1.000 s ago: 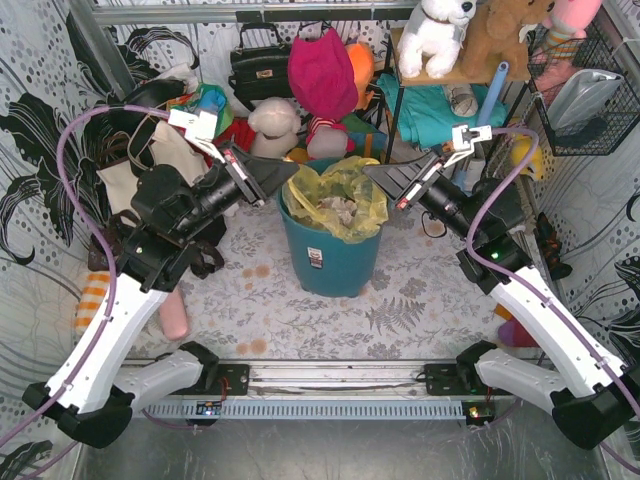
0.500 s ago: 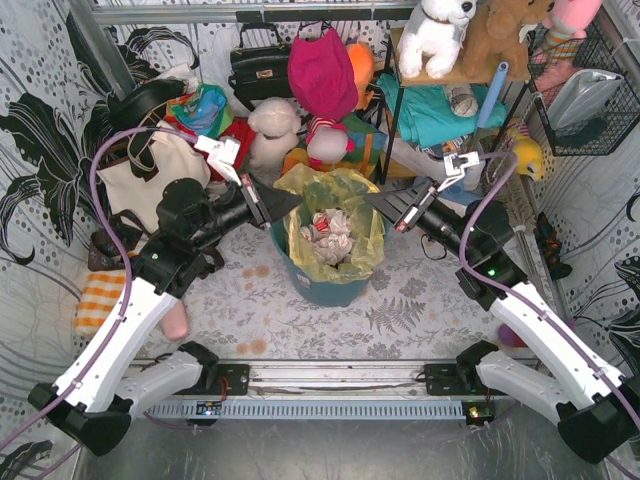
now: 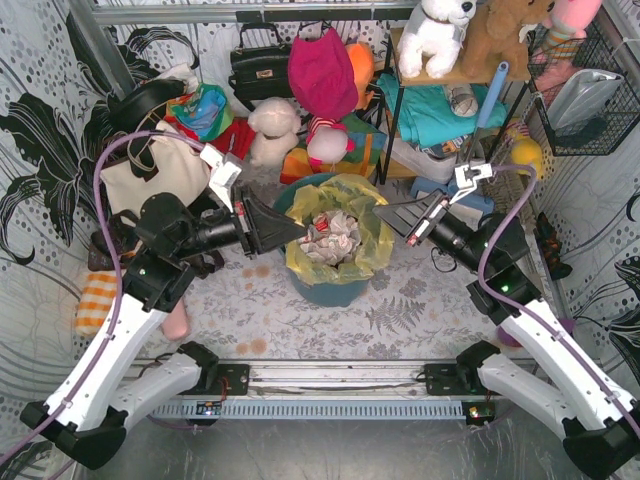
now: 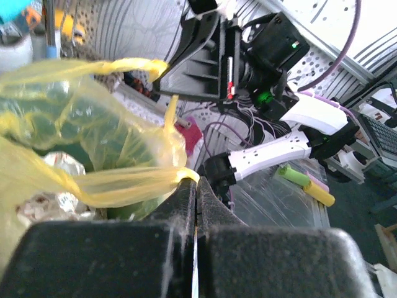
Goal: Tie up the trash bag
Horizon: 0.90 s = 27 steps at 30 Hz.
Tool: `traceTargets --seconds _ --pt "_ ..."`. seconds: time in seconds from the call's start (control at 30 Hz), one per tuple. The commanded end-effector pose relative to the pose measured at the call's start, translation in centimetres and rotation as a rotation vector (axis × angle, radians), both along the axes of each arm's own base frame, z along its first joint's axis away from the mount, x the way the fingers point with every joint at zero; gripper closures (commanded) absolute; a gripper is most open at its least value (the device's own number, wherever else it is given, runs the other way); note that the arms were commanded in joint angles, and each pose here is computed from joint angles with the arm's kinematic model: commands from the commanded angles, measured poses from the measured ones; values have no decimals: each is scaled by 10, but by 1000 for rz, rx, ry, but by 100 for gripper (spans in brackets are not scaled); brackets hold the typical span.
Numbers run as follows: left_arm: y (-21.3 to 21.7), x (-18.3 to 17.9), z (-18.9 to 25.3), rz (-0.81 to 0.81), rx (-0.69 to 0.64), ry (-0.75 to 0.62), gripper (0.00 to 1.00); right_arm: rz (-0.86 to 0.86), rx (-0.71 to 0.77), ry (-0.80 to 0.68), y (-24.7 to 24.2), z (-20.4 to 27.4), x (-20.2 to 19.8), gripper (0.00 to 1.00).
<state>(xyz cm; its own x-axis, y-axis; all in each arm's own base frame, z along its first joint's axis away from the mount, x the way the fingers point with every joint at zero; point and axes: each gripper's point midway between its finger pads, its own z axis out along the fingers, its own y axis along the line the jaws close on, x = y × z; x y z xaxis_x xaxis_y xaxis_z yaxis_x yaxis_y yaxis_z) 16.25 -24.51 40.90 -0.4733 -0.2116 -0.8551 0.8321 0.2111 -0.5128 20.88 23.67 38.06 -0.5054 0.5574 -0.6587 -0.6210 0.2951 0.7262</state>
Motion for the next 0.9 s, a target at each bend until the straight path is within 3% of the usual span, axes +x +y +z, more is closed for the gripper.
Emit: traceTargets --seconds 0.0,0.13,0.37,0.5,0.87 --pt "5 -4 66 18 -95 -224 100 -45 43 -74 -2 41 9 100" --pt "11 30 86 187 -83 -247 100 -80 80 -124 -1 66 20 100" --pt "24 75 76 408 -63 -172 100 -101 78 -143 7 80 40 100" --pt "14 66 57 320 -47 -154 100 -75 58 -103 12 62 39 100" --pt "2 0 -24 -8 66 -60 100 56 -51 43 9 -15 -3 100"
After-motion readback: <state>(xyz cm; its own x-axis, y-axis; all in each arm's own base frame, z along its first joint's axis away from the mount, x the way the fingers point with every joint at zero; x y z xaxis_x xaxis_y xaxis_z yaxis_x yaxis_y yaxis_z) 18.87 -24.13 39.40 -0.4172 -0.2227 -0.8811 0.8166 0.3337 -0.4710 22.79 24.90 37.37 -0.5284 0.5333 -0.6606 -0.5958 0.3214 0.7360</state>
